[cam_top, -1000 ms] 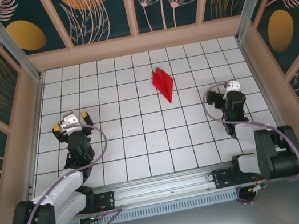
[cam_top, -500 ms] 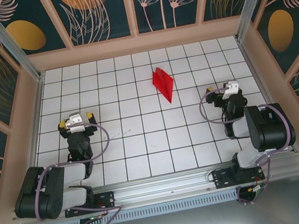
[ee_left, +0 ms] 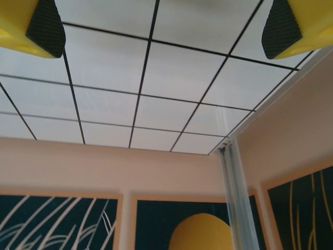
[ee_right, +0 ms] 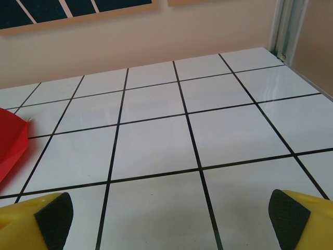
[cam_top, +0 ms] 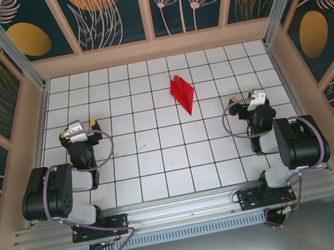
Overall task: Fold a paper plane with a square sheet of paper (fold left side to right side)
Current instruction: Reset both arms
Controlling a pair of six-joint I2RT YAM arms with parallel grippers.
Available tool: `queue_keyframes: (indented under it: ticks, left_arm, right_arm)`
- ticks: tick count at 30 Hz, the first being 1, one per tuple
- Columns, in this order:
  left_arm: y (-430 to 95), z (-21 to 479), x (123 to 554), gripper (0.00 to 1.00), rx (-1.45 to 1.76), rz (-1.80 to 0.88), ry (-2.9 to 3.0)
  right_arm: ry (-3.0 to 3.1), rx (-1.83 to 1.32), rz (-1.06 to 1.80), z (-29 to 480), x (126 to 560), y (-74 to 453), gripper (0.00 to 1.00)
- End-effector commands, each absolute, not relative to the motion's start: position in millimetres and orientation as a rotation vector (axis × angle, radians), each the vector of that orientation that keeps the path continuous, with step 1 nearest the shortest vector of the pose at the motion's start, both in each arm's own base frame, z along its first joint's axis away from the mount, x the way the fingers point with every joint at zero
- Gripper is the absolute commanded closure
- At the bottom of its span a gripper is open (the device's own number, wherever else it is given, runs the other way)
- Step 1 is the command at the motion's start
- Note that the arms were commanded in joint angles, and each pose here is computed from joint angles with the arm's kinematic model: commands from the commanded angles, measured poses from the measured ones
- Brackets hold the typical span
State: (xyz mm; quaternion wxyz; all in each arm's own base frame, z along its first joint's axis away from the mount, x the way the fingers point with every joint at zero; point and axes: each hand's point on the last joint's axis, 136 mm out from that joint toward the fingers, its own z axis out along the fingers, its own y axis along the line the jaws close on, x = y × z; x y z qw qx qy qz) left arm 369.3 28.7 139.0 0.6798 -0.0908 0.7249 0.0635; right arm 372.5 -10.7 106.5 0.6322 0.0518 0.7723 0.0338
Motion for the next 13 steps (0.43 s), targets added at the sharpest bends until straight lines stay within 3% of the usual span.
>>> queue_keyframes:
  ticks: [1, 13]
  left_arm:
    - [29.7, 138.1, 371.1, 0.01, -0.235, 0.110, 1.631]
    - [29.9, 138.2, 370.9, 0.01, -0.236, 0.111, 1.629]
  right_arm:
    - [1.719, 0.101, 0.076, 119.9, 377.5, -8.5, 0.01]
    - [1.721, 0.101, 0.078, 119.5, 377.4, -8.1, 0.01]
